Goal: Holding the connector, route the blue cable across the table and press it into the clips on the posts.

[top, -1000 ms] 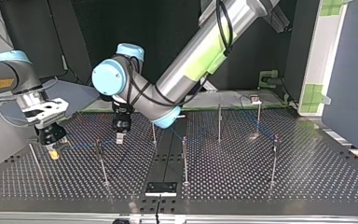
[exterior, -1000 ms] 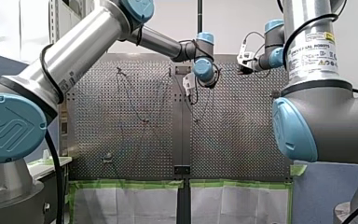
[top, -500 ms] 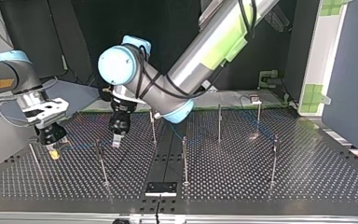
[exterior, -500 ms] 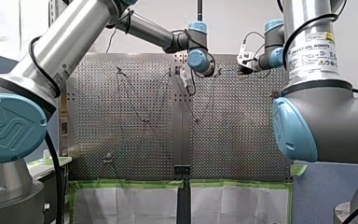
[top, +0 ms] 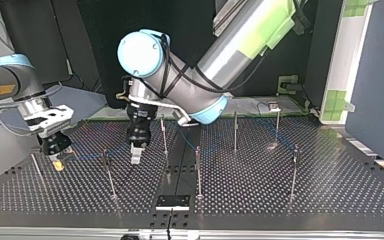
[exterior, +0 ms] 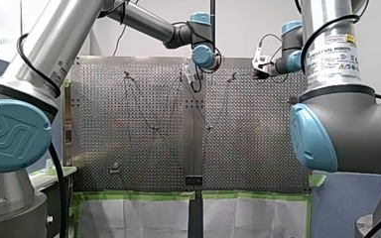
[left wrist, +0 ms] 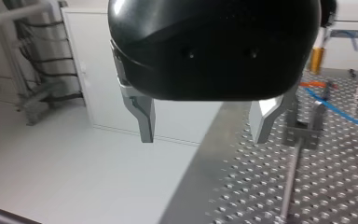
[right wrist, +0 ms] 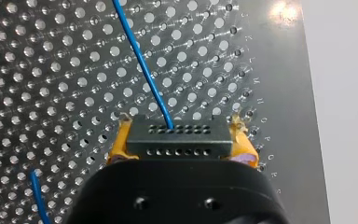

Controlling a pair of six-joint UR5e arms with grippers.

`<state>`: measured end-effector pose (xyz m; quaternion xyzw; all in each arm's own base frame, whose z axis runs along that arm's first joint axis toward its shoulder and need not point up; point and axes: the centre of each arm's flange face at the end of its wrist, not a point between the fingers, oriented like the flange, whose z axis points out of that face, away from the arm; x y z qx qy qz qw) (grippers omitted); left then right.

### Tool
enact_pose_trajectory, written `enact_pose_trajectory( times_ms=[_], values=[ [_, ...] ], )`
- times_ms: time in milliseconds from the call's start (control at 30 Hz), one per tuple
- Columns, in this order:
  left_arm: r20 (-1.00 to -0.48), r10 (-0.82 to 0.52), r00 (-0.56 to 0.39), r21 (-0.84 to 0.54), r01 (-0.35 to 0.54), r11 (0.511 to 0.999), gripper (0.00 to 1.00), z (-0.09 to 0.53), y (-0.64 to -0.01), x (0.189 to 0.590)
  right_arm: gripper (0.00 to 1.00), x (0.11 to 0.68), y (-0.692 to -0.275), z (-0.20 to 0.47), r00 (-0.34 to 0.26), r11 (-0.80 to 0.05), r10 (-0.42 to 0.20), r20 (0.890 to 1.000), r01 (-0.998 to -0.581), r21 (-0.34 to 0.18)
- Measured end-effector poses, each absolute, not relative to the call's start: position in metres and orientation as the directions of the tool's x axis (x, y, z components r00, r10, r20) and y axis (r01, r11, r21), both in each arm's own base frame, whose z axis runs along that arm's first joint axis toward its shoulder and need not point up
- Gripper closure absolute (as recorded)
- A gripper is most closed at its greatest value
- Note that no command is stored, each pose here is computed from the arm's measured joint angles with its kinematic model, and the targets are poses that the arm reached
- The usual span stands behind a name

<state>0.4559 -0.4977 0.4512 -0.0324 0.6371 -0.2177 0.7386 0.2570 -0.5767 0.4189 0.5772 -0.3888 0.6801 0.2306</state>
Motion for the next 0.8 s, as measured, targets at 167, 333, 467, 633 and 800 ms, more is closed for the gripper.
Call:
enact_pose_trajectory(
  times_ms=[167,333,467,633,800],
  values=[
    [-0.913,-0.390,0.122,-0.341,0.295,0.892,0.00,0.463,-0.492,0.442,1.00,0.257,-0.577,0.419,-0.227,-0.592,-0.134,0.964,-0.762,-0.262],
    [-0.890,-0.436,0.134,-0.376,0.323,0.868,0.00,0.473,-0.490,0.424,1.00,0.257,-0.577,0.419,-0.226,-0.592,-0.134,0.965,-0.763,-0.261],
    [-0.863,-0.484,0.143,-0.417,0.337,0.844,0.00,0.481,-0.487,0.410,1.00,0.257,-0.577,0.419,-0.225,-0.592,-0.134,0.965,-0.763,-0.260],
    [-0.830,-0.535,0.156,-0.462,0.344,0.817,0.00,0.489,-0.481,0.396,1.00,0.258,-0.576,0.418,-0.225,-0.593,-0.135,0.965,-0.762,-0.260],
    [-0.801,-0.575,0.165,-0.492,0.366,0.790,0.00,0.495,-0.475,0.385,1.00,0.259,-0.576,0.418,-0.224,-0.593,-0.136,0.965,-0.762,-0.260]
  ],
)
